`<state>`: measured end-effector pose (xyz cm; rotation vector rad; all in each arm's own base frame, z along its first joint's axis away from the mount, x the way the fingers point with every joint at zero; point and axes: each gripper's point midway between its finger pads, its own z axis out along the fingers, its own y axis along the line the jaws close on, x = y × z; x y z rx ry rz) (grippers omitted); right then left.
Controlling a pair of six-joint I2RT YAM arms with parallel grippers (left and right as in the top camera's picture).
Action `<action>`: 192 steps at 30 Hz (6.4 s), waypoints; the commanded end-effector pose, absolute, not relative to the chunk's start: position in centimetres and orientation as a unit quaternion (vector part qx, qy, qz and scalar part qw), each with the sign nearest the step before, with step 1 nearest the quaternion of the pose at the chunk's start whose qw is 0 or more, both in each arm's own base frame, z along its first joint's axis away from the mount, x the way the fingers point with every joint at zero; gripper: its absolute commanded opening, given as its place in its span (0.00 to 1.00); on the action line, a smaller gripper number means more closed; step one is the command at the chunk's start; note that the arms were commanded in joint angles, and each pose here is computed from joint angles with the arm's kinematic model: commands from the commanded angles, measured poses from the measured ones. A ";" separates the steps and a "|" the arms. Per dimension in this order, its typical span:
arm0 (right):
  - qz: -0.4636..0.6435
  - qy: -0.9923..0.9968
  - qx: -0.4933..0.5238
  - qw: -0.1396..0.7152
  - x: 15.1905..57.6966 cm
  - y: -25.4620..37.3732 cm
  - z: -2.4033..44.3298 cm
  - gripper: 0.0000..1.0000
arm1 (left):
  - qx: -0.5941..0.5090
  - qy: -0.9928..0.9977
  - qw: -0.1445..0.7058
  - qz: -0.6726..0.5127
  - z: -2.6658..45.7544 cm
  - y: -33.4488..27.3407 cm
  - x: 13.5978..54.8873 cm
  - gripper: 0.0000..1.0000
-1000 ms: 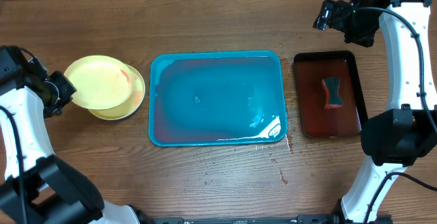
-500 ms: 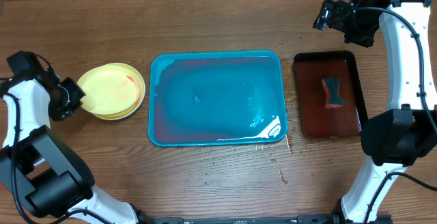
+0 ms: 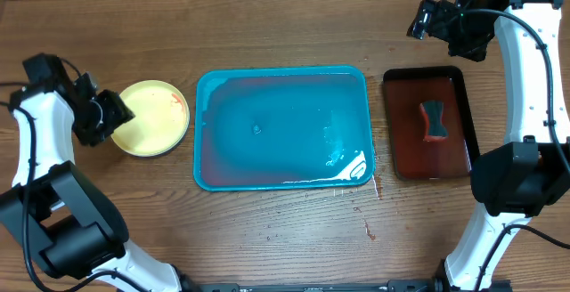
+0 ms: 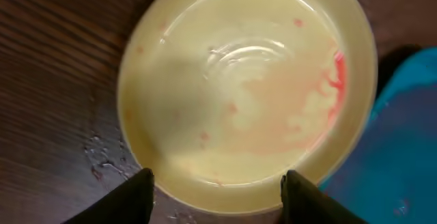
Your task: Clean dirty plates on tray and stack at the side
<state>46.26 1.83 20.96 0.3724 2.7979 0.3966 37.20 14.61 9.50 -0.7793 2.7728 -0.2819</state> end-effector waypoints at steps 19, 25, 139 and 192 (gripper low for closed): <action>0.071 0.950 0.128 0.275 33.2 -0.1 36.4 1.00 | -0.112 0.952 0.271 -0.089 24.2 8.5 39.8 0.99; 0.073 0.943 0.126 0.301 31.9 0.0 38.1 1.00 | -0.112 0.952 0.271 -0.089 24.2 8.5 39.8 1.00; 0.070 0.714 0.052 0.695 24.6 0.4 17.0 1.00 | -0.095 0.928 0.353 -0.071 30.9 7.5 37.0 1.00; 0.071 0.714 0.052 0.695 24.6 0.4 17.0 1.00 | 0.025 0.666 0.742 0.071 21.5 1.6 24.1 1.00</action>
